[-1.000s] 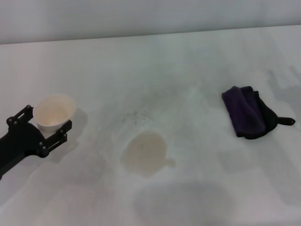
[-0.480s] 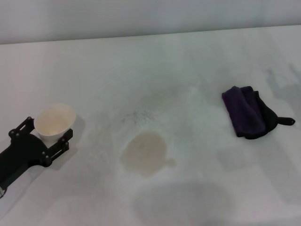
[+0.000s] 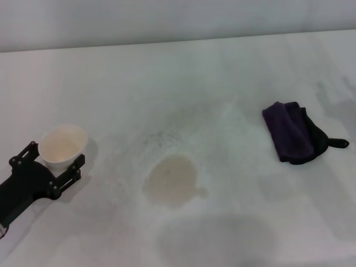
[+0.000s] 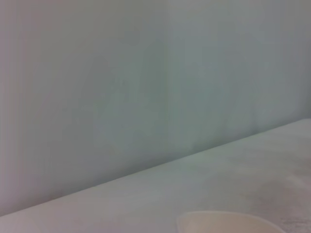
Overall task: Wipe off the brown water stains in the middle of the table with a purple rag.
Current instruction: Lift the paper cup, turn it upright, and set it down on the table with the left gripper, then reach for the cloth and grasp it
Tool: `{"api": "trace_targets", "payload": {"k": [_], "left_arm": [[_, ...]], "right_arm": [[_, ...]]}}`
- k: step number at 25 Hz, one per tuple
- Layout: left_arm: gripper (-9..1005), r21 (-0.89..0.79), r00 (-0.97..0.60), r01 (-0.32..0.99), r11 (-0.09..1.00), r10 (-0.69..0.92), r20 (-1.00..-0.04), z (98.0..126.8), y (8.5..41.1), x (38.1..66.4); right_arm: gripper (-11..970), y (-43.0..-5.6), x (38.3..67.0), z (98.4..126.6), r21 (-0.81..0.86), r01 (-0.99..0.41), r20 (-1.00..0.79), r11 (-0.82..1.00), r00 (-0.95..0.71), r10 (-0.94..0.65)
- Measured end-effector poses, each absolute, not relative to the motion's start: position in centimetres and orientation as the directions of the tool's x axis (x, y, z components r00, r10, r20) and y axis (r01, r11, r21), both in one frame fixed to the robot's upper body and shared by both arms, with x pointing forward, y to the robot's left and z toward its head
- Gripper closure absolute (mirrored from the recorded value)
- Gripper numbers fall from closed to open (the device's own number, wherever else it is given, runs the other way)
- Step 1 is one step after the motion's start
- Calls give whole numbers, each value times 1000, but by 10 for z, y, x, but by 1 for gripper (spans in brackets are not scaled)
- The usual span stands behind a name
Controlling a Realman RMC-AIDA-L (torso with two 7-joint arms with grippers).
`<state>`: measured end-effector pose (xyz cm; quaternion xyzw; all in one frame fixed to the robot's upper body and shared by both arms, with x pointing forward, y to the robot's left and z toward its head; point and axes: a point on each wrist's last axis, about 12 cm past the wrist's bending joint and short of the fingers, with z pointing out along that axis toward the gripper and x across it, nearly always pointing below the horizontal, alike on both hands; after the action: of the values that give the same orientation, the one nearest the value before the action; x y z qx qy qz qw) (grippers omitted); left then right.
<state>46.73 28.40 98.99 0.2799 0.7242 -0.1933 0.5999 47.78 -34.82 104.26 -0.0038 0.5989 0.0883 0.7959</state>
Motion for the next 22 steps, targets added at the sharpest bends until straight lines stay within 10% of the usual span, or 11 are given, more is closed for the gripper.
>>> {"api": "trace_targets", "payload": {"k": [22], "left_arm": [[103,92,-122,636,766,217,-968,982,284,455]], "right_arm": [[269,-347,480,1043,87,-159,-957,983,262,127]]}}
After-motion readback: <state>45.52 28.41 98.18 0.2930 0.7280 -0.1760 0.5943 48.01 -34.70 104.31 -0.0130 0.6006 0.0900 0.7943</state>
